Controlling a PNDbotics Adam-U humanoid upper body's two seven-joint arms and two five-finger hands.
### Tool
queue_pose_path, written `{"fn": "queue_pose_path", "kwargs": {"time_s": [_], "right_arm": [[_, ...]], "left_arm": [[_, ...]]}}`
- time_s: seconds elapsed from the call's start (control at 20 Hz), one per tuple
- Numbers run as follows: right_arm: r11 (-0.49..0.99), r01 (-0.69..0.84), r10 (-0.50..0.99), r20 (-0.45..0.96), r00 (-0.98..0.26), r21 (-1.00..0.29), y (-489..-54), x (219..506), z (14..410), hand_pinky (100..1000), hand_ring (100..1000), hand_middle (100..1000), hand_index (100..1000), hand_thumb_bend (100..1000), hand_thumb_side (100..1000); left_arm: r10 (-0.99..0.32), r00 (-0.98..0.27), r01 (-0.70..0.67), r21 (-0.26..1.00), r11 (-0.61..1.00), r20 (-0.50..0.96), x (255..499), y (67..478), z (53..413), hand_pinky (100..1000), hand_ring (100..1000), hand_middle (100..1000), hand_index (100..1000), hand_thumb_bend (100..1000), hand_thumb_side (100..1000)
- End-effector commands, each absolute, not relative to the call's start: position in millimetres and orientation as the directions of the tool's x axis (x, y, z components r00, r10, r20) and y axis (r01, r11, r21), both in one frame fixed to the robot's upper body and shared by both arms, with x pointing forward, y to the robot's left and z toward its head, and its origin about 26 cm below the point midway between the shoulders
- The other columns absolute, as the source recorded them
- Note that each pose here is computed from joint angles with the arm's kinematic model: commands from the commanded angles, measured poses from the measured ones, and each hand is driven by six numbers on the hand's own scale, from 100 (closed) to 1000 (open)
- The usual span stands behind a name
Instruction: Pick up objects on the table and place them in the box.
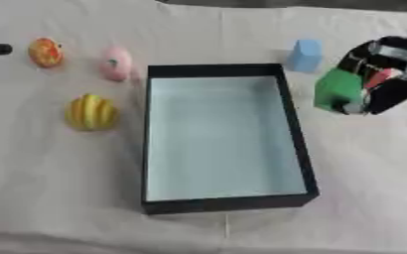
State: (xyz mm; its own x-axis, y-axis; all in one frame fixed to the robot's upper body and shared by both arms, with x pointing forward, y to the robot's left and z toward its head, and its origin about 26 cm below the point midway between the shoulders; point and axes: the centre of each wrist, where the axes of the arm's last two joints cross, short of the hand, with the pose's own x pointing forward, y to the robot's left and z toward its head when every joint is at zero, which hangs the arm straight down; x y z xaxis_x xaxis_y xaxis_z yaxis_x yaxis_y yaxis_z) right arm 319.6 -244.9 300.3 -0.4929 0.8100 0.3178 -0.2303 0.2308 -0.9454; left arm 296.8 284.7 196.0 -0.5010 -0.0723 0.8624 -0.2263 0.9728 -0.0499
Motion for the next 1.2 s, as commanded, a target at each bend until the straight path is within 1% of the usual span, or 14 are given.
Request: {"fn": "queue_pose_path", "kwargs": {"time_s": [0.05,0.25,0.45,0.7,1.05,1.2], "right_arm": [[0.205,-0.153,0.738,0.255,-0.624,-0.967,-231,296,337,708,536,522,630,340,100],[0.138,-0.176,0.626,0.223,-0.747,-0.975,-200,291,350,711,548,532,641,342,100],[0.001,-0.245,0.581,0.200,-0.789,-0.970,-163,286,347,715,559,541,651,352,100],[-0.070,-0.293,0.613,0.191,-0.767,-0.954,-135,283,338,714,564,546,655,366,100],[-0.130,-0.344,0.675,0.171,-0.718,-0.930,-114,313,308,715,573,552,661,378,100],[-0.149,-0.353,0.680,0.163,-0.715,-0.924,-108,324,295,719,599,577,686,388,100]], "left_arm": [[-0.094,-0.521,-0.227,-0.032,0.973,0.848,294,288,203,593,815,788,733,238,802],[-0.091,-0.520,-0.225,-0.034,0.974,0.849,294,288,203,594,815,789,733,239,801],[-0.085,-0.522,-0.219,-0.037,0.975,0.848,294,287,203,594,815,789,733,239,800],[-0.082,-0.521,-0.212,-0.035,0.977,0.849,295,286,203,594,814,789,732,237,801],[-0.080,-0.520,-0.202,-0.032,0.979,0.850,295,284,203,594,813,790,732,236,802],[-0.078,-0.520,-0.199,-0.032,0.980,0.850,295,284,204,593,813,790,732,235,803]]}}
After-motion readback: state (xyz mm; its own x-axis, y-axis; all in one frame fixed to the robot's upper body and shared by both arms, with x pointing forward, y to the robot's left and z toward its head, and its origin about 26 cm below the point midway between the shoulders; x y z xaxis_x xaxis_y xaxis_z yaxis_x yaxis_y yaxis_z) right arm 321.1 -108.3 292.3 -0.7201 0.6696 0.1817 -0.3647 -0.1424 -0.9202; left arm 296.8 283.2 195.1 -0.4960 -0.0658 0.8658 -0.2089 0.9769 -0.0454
